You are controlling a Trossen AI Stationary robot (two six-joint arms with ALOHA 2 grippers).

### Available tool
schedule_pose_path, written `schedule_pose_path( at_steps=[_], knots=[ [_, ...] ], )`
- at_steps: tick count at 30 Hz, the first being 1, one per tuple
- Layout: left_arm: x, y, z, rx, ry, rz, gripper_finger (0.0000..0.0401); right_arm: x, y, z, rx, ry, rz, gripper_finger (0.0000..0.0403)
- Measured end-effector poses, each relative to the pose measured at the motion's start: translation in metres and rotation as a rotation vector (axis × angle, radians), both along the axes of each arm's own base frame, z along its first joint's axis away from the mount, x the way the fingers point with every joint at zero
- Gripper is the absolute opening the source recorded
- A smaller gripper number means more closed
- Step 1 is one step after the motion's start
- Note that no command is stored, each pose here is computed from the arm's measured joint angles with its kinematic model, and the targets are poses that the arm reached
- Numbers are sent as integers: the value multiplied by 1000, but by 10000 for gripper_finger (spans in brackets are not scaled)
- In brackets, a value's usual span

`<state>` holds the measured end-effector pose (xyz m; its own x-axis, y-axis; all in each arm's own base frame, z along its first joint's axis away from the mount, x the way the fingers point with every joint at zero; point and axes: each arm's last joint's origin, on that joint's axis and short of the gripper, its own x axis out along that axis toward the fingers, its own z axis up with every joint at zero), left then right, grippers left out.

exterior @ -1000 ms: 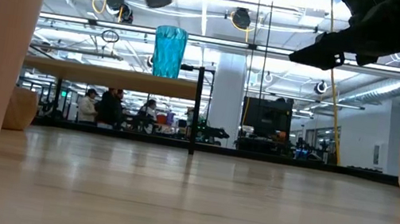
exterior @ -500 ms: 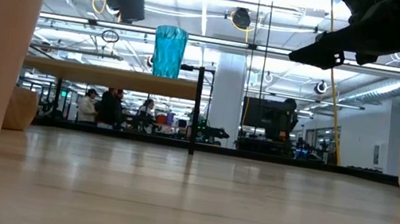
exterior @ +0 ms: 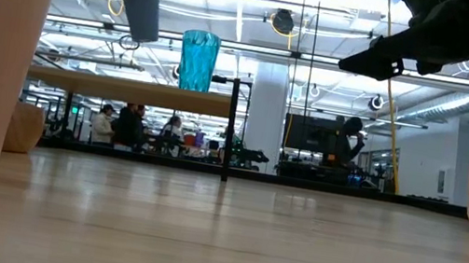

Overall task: Stack small to large cups/mugs on shelf
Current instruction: Put the blue cup on the shelf

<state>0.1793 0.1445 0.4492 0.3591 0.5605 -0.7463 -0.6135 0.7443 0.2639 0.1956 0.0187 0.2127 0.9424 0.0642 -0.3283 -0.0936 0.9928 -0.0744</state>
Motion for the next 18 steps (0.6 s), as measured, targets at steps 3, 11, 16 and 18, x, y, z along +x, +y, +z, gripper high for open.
schedule_pose_path(
  at_steps=[3,11,16,18],
  knots=[
    [4,14,-8,-46,10,-4,4,0,0,0,0,0,0,396],
    [11,50,-29,-114,74,-21,5,0,0,0,0,0,0,396],
    [17,68,-43,-176,89,-68,4,0,0,0,0,0,0,396],
    [21,75,-49,-197,103,-84,5,0,0,0,0,0,0,396]
  ],
)
